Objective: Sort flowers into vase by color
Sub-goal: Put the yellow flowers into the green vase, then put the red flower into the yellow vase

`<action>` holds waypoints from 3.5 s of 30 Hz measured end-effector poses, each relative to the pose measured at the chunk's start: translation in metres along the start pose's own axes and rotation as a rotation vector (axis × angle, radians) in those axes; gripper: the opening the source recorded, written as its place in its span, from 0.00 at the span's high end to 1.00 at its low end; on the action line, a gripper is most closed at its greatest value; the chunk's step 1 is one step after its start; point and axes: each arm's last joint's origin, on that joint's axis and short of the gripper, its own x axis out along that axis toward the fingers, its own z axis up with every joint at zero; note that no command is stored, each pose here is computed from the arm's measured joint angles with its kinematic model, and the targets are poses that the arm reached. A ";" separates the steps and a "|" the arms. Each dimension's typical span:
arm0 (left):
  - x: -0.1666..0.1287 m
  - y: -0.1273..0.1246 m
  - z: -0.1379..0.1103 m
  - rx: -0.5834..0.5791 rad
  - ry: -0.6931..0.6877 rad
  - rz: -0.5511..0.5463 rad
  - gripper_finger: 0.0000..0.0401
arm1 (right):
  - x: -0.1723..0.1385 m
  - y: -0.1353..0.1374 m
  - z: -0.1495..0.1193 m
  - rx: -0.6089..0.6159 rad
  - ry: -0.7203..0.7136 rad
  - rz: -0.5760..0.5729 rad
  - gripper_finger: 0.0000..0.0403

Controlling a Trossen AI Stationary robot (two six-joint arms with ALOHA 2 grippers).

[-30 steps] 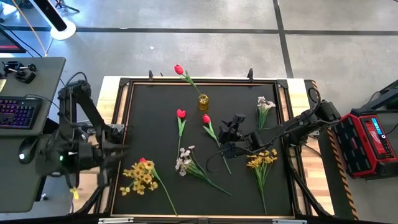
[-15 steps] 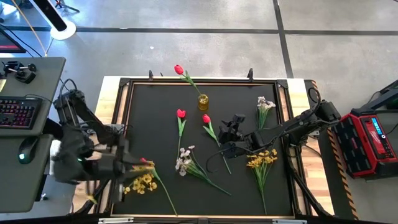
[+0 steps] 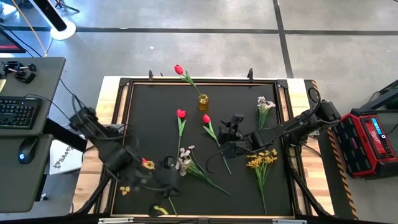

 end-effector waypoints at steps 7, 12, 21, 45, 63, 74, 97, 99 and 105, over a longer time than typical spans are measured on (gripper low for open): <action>0.028 0.020 -0.019 -0.296 0.383 0.374 1.00 | 0.000 0.000 0.000 0.000 0.000 0.000 0.71; 0.045 0.026 -0.038 -0.419 0.551 0.461 1.00 | 0.000 0.000 0.000 -0.028 0.000 0.000 0.71; 0.018 0.025 -0.069 -0.548 0.575 0.553 1.00 | 0.000 0.000 0.000 -0.032 -0.001 0.004 0.71; -0.051 0.034 -0.103 -0.684 0.483 0.539 1.00 | 0.000 0.001 0.002 -0.001 -0.017 0.022 0.71; -0.069 0.025 -0.069 -0.385 0.129 0.404 1.00 | 0.000 0.001 0.003 -0.001 -0.017 0.027 0.71; -0.054 0.031 -0.056 0.067 -0.321 0.646 1.00 | -0.001 0.002 0.002 -0.004 -0.019 0.057 0.71; 0.023 0.168 0.000 0.300 -0.479 0.182 1.00 | -0.001 0.005 -0.011 0.037 0.082 0.151 0.71; 0.015 0.184 -0.006 0.254 -0.542 0.236 1.00 | -0.002 0.004 -0.015 0.073 0.113 0.147 0.71; -0.014 0.225 -0.047 0.045 -0.648 0.559 1.00 | -0.001 0.007 -0.018 0.268 0.187 0.274 0.71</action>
